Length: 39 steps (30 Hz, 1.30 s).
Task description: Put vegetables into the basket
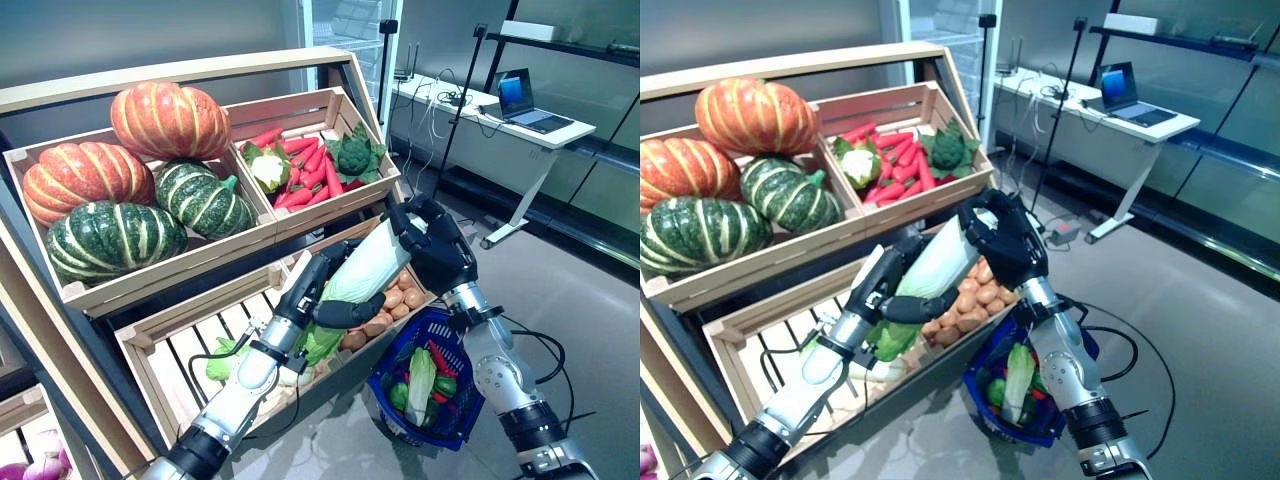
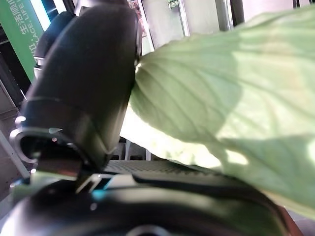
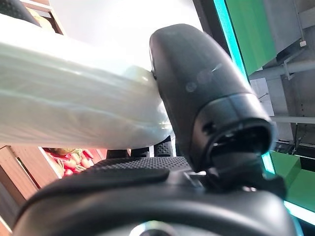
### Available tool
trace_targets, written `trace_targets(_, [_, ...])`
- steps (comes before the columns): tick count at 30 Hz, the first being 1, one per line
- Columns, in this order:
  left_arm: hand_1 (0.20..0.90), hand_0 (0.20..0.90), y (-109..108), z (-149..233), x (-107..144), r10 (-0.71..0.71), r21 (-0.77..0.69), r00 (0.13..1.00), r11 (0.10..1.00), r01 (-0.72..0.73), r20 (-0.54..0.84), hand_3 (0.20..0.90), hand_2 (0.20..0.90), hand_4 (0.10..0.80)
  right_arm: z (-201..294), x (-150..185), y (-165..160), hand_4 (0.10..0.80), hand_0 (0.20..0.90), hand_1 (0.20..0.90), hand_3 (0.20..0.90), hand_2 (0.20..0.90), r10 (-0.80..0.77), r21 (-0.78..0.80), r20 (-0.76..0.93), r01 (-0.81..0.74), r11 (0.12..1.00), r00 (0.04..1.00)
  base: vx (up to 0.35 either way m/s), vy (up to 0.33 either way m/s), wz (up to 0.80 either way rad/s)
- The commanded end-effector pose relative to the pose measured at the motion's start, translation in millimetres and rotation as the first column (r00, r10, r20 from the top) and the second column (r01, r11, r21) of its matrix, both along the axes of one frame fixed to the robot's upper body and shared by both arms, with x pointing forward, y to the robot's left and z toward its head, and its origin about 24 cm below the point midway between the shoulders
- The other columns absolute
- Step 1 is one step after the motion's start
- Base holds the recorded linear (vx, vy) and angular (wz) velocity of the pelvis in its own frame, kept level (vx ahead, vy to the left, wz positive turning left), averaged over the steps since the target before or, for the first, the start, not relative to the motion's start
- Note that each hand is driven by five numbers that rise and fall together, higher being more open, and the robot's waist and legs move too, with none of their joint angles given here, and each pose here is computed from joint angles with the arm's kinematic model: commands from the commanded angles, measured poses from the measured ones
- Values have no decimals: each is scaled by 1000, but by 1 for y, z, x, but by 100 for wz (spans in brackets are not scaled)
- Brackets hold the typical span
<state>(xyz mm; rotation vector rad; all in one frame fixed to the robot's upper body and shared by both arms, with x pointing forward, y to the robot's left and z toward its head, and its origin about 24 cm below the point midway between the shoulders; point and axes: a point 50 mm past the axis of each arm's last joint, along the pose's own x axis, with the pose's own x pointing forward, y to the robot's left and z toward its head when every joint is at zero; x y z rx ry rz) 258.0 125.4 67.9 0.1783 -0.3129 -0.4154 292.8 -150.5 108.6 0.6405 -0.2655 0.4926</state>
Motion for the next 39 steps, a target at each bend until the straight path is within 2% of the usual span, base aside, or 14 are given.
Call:
trace_targets(1, [900,900,-18,57,27,-45,-69,974,996,62,223,900,900,800,65,11,20,400,300,300,300,300,58,80,293,-85,993,954,0,0,0])
trace_targets(18, [900,900,-8,31,29,-2,2,995,1000,1,101,900,900,800,73,10,1,400,300,300,300,300,-48,115,327,11,993,944,0,0,0])
trace_targets(26, [900,900,3,11,28,27,41,999,999,-28,21,900,900,800,73,10,-9,400,300,300,300,300,-73,93,333,44,995,940,0,0,0])
trace_targets(39, [900,900,7,5,25,36,43,999,998,-36,3,900,900,800,71,8,-15,400,300,300,300,300,-93,99,332,64,993,939,0,0,0])
